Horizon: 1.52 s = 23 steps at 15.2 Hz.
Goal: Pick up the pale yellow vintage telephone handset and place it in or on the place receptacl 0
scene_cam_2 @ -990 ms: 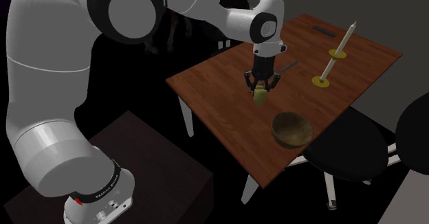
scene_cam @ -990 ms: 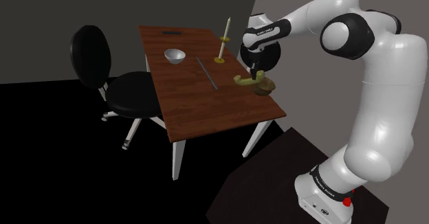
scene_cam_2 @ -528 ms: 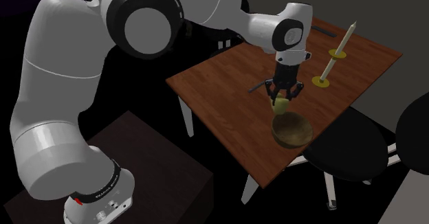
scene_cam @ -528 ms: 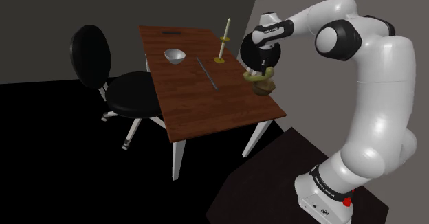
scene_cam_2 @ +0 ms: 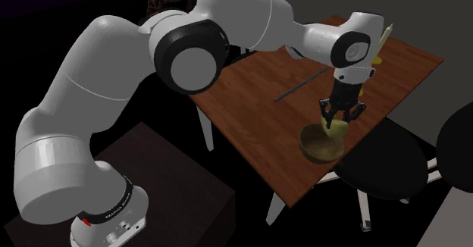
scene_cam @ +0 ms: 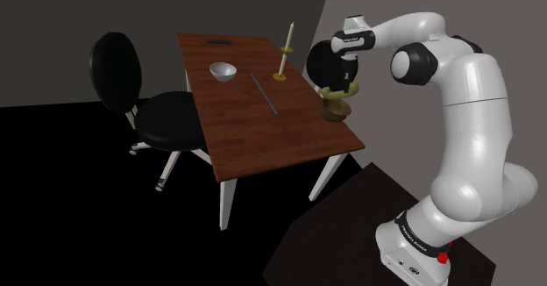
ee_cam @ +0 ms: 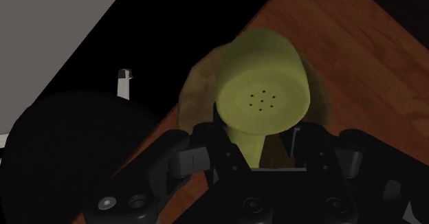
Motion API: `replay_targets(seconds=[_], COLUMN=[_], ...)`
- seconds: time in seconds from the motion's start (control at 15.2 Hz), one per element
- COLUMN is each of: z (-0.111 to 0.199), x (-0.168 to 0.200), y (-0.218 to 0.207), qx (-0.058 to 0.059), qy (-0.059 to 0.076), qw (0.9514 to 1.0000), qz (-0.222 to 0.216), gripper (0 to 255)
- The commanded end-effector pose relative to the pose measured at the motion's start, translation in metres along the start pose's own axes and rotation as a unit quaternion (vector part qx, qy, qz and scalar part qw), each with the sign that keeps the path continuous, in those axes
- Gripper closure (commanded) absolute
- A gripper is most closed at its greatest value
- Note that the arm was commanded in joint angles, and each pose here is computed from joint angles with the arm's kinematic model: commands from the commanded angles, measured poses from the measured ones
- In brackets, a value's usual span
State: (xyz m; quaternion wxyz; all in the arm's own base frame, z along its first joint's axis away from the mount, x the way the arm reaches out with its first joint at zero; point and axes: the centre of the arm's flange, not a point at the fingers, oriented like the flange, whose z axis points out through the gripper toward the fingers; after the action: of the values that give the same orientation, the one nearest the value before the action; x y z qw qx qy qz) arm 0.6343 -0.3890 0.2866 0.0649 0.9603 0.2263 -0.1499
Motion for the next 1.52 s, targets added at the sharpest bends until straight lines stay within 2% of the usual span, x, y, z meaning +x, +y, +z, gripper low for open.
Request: replay_targets(seconds=[0.0, 0.79, 1.32, 1.39, 1.45], z=[0.009, 0.072, 0.072, 0.069, 0.069], x=[-0.001, 0.02, 0.02, 0.02, 0.022], y=[0.005, 0.001, 0.001, 0.001, 0.002], qx=[0.0, 0.0, 0.0, 0.0, 0.0], qy=[0.0, 0.0, 0.0, 0.0, 0.0], qw=[1.0, 1.0, 1.0, 1.0, 1.0], qz=[-0.001, -0.001, -0.001, -0.001, -0.001], gripper=[255, 255, 255, 0, 0])
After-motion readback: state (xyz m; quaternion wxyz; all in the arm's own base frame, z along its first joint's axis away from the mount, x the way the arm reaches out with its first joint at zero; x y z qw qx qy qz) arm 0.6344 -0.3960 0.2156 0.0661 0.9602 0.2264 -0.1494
